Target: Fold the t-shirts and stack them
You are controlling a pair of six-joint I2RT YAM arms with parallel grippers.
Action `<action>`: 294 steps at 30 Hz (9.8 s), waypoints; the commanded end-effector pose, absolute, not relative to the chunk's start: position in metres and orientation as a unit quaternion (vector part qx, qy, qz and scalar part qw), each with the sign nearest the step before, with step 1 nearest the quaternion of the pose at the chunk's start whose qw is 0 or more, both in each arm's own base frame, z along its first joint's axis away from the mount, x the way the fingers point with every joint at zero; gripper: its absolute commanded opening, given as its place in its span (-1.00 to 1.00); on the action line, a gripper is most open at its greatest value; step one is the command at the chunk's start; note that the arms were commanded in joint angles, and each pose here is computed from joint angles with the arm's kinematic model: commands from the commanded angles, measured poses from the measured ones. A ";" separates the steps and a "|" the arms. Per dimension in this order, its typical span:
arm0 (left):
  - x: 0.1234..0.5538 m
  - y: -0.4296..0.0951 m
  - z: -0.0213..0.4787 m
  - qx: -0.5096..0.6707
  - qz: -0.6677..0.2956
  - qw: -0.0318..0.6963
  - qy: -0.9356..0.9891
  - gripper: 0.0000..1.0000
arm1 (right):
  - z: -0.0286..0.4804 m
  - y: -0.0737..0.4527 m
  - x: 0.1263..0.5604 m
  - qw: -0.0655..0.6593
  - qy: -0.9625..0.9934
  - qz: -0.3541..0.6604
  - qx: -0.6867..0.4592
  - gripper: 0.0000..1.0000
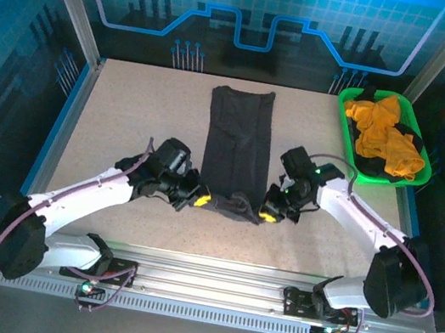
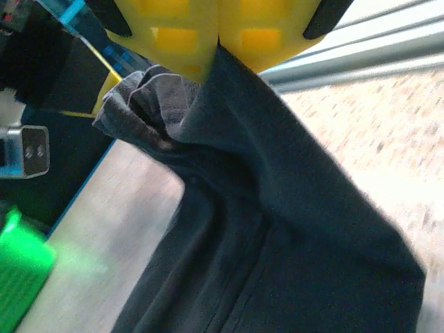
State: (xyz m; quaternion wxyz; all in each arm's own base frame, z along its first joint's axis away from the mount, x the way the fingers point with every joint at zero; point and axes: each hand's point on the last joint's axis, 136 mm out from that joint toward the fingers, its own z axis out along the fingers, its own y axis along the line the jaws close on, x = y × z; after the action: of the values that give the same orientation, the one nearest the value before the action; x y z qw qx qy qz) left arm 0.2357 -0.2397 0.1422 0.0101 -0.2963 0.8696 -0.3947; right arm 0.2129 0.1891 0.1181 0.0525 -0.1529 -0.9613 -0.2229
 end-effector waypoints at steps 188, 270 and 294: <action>0.529 0.024 0.071 -0.394 -0.376 0.221 0.809 -1.00 | 0.257 0.169 0.341 -0.244 -0.848 -0.450 -0.139 0.19; 0.370 0.027 0.109 -0.103 -0.009 0.652 0.751 0.98 | 0.109 0.006 0.385 -0.579 -0.815 -0.006 0.005 1.00; 0.393 0.018 0.097 -0.085 0.009 0.591 0.802 0.98 | 0.095 0.018 0.396 -0.555 -0.831 0.025 0.030 0.99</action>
State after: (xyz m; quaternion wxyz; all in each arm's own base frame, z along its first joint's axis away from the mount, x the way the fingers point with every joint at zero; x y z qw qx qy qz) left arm 0.3904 0.0205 0.0896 0.5829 -0.0996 0.8064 0.0052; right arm 0.3912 0.0163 0.0906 -0.5516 0.0258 -0.8335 0.0191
